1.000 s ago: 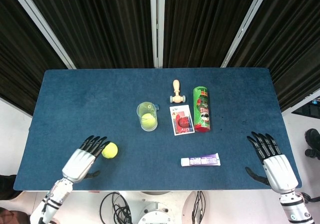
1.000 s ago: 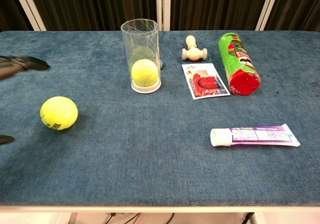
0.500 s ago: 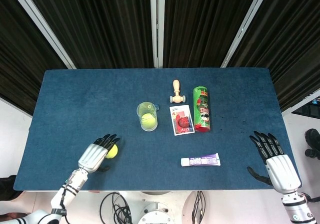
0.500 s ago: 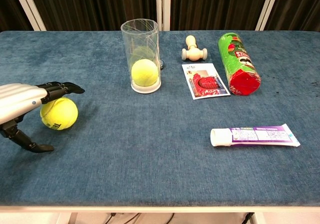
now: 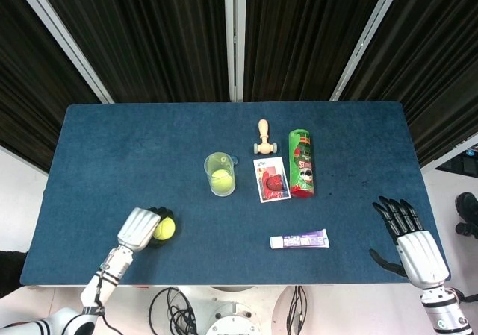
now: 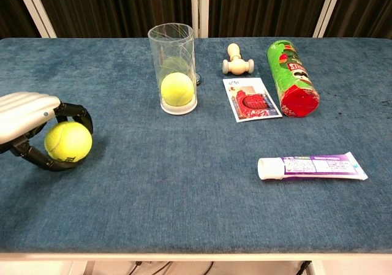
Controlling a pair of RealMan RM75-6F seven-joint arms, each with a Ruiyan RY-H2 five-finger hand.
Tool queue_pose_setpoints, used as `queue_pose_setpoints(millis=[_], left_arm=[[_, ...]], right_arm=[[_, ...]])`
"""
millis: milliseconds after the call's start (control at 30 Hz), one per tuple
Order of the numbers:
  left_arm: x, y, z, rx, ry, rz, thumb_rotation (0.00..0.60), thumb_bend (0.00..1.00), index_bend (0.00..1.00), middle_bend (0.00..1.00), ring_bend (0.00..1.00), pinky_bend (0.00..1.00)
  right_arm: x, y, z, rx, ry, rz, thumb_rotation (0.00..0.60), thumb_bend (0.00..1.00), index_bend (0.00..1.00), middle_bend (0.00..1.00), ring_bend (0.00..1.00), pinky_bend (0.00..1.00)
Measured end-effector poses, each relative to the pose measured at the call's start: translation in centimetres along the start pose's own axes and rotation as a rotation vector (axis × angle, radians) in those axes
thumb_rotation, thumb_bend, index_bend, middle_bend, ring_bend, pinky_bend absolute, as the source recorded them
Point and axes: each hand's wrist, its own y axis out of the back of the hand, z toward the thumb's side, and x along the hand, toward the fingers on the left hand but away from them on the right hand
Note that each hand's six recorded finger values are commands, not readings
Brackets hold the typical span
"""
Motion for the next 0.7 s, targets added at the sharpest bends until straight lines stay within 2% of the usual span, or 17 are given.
queue_pose_setpoints(millis=[167, 267, 400, 633, 700], left_arm=[[0.2, 1.6, -0.1, 0.003, -0.004, 0.062, 0.6, 0.26, 0.61, 0.56, 0.64, 0.91], [0.4, 3.6, -0.2, 0.026, -0.005, 0.103, 0.6, 0.26, 0.61, 0.56, 0.64, 0.91], [1.0, 6.9, 0.2, 0.04, -0.013, 0.169, 0.6, 0.25, 0.61, 0.56, 0.64, 0.91], [3.4, 13.8, 3.9, -0.035, -0.088, 0.285, 0.6, 0.25, 0.61, 0.56, 0.65, 0.91], [4.4, 14.9, 4.7, -0.037, -0.101, 0.295, 0.6, 0.25, 0.61, 0.57, 0.64, 0.9]], right_arm=[[0.1, 0.2, 0.0, -0.004, 0.001, -0.004, 0.6, 0.18, 0.0, 0.0, 0.0, 0.0], [0.1, 0.2, 0.1, -0.007, 0.005, -0.005, 0.6, 0.18, 0.0, 0.0, 0.0, 0.0], [0.2, 0.2, 0.2, -0.006, 0.008, -0.002, 0.6, 0.18, 0.0, 0.0, 0.0, 0.0], [0.3, 0.3, 0.2, -0.009, 0.009, -0.001, 0.6, 0.18, 0.0, 0.0, 0.0, 0.0], [0.3, 0.2, 0.2, -0.005, 0.012, 0.005, 0.6, 0.18, 0.0, 0.0, 0.0, 0.0]])
